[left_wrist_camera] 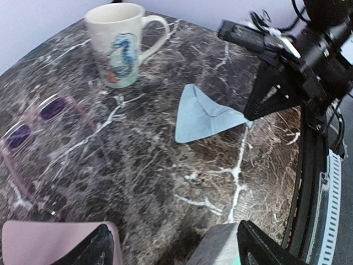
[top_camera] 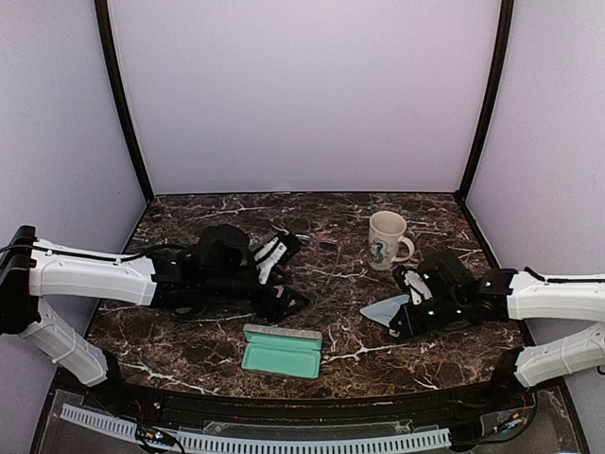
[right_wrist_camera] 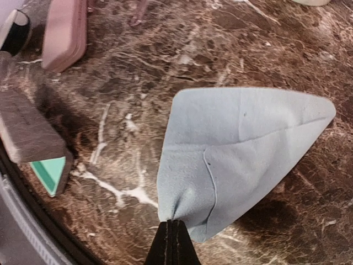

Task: Organize the sunglasses
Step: Pick up the glasses cleaning cloth from the center of the board.

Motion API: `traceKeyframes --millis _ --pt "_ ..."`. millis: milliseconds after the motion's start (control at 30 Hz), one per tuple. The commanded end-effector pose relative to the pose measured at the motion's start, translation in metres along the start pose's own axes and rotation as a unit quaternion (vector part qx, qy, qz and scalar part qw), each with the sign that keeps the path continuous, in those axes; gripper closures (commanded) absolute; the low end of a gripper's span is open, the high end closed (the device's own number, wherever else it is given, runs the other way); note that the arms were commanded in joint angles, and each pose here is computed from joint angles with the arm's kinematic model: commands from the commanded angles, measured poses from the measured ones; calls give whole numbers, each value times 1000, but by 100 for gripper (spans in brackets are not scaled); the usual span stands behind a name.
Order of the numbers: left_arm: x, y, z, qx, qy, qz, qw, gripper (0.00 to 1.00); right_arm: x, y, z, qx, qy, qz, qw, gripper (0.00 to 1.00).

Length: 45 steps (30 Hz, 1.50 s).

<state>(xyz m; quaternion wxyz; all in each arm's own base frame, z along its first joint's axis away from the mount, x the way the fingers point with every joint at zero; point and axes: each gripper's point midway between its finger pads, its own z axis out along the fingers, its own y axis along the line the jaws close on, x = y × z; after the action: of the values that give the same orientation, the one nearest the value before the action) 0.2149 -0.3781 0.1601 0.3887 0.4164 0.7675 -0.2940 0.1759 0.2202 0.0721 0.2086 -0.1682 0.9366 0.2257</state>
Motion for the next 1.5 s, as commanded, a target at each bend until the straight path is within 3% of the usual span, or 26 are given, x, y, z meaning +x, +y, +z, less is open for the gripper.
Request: traceKeyframes --millis 0,133,367,567,867,1167,1467 --pt "-10 -50 20 71 0 130 989 21 16 21 -14 -66 25 13 997 100" --pt "2 -81 54 106 39 194 974 22 22 31 -24 -98 34 14 995 100" --pt "4 -108 95 130 60 221 965 23 20 38 -38 -117 26 13 993 100" --pt "19 -102 120 101 86 244 961 27 20 36 -41 -113 27 18 993 100" --pt "48 -94 140 94 122 268 951 45 17 32 -45 -108 19 28 994 100" --pt "52 -89 154 81 124 275 950 63 16 30 -46 -106 15 32 994 100" --pt "50 -91 152 84 136 263 951 93 15 28 -46 -102 14 34 994 100"
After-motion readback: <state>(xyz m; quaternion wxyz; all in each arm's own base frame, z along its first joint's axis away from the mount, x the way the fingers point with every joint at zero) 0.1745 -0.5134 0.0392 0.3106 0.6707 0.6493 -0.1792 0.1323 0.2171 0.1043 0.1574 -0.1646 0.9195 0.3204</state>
